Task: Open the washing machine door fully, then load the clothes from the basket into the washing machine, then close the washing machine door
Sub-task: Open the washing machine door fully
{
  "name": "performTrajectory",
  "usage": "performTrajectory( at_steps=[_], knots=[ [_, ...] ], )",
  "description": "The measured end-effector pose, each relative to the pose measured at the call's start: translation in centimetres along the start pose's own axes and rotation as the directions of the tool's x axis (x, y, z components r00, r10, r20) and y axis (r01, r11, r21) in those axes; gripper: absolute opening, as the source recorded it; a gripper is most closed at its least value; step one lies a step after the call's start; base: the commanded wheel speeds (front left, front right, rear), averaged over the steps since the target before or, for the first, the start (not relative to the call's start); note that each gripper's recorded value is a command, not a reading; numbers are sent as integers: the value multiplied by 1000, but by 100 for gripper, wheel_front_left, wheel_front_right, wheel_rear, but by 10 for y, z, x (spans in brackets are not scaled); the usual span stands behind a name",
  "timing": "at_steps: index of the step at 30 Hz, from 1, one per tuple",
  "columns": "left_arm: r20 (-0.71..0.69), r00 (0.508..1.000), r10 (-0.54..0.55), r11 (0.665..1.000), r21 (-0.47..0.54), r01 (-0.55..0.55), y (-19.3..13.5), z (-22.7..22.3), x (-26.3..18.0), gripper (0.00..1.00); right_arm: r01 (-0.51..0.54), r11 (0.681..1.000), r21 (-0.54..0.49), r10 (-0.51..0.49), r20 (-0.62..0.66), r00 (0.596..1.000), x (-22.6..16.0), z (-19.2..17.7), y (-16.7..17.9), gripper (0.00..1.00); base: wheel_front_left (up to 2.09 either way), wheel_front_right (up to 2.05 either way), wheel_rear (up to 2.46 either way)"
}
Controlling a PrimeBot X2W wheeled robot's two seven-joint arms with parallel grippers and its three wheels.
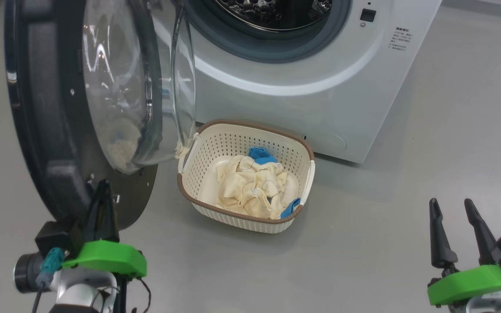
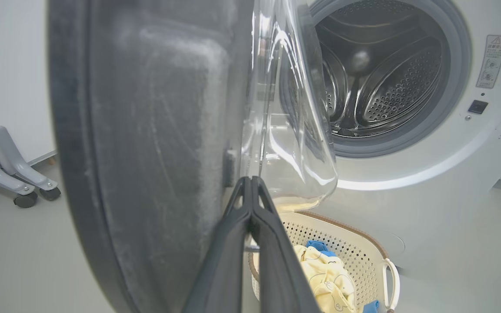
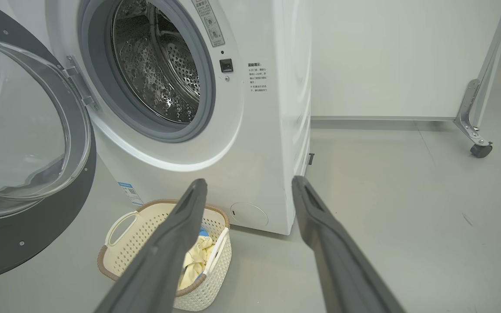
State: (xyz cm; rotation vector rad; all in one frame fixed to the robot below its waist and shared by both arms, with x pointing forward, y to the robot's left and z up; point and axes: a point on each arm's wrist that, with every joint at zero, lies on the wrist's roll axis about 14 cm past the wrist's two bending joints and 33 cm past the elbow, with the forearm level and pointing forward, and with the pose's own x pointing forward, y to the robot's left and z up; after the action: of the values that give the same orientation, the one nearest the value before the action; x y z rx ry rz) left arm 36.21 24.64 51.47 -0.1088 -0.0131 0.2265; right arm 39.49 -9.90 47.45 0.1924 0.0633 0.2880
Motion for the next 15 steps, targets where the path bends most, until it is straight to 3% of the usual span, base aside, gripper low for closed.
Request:
performTrajectory(
  at_steps=[15],
  knots=[
    [-43, 988, 149, 989, -7, -149, 53, -15, 7, 0, 17, 1000, 4, -17, 6, 1000, 3, 1, -6, 100, 0, 0, 0]
  ],
)
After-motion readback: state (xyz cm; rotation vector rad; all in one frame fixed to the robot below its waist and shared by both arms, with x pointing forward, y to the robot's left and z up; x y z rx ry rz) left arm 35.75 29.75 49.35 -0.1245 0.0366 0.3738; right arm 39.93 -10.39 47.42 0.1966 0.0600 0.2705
